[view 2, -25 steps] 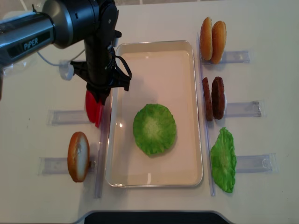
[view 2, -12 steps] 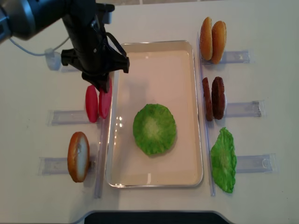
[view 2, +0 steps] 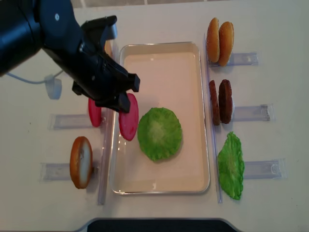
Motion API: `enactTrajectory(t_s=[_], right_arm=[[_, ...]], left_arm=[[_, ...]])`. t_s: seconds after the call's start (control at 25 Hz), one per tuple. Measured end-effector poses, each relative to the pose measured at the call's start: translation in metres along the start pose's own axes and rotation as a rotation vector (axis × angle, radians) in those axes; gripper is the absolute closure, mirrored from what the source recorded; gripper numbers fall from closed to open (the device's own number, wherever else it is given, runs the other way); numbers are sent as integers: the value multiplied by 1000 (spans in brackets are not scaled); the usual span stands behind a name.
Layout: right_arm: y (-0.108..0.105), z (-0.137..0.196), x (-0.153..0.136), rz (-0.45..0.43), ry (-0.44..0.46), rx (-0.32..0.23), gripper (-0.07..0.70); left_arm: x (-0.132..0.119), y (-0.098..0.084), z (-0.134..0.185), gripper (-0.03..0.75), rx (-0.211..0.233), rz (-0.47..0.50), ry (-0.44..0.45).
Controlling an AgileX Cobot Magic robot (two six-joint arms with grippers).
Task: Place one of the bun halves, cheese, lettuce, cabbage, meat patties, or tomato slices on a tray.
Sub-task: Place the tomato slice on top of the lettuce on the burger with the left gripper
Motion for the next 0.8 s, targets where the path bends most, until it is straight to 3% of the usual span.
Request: enactTrajectory(t_s=[0.52, 0.8], right_arm=[[0, 0, 0, 0, 0, 0, 150], [0, 0, 0, 0, 0, 0, 153]], left_arm=[[-32, -27, 17, 653, -103, 325, -110], [-40, -20, 26, 653, -127, 382, -130]])
Point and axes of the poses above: a point on each arm's last joint axis where the gripper is mounted, x pointing back along that axis away from the gripper, y along the wrist's bending axis when the last joint is at zero, z = x × y, the point moved 8 cm from there along -x, pointing out along that axis toward the gripper, and after that the axes turned 1 degree about x, right-handed, at the moved point
